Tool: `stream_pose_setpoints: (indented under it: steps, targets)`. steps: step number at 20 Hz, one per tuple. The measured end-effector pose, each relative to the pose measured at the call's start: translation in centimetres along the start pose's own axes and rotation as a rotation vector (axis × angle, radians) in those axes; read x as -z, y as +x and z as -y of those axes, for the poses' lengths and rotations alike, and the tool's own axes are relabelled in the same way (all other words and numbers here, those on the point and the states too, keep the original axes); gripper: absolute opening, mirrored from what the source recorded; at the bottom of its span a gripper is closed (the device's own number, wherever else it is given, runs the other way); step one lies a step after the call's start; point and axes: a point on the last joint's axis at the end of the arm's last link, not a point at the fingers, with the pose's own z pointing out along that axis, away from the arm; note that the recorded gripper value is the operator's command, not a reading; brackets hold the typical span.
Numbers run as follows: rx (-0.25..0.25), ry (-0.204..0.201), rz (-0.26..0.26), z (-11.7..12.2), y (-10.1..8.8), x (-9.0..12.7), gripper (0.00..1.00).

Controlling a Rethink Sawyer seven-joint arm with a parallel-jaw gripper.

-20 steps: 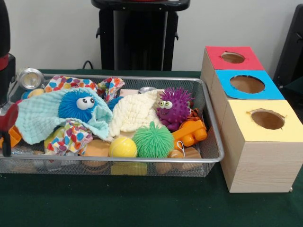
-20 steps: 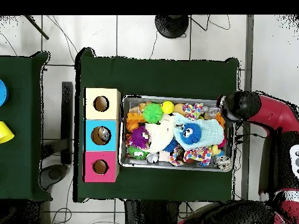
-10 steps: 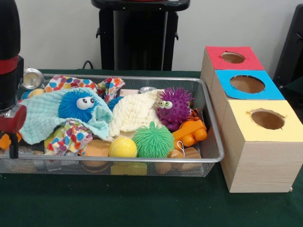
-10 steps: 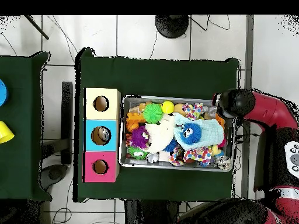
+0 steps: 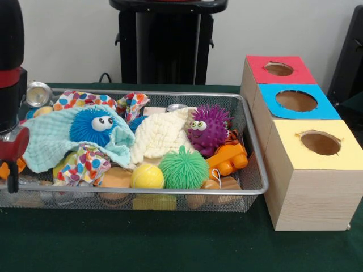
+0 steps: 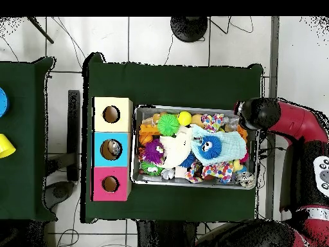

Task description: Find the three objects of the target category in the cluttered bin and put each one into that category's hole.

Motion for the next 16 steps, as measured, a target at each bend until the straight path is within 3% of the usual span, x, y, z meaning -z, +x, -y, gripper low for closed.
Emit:
stream_pose_setpoints:
  steps: [16]
  targets:
    - [0.012, 0.011, 0.022, 0.2, -0.1, 2.8, 1.0]
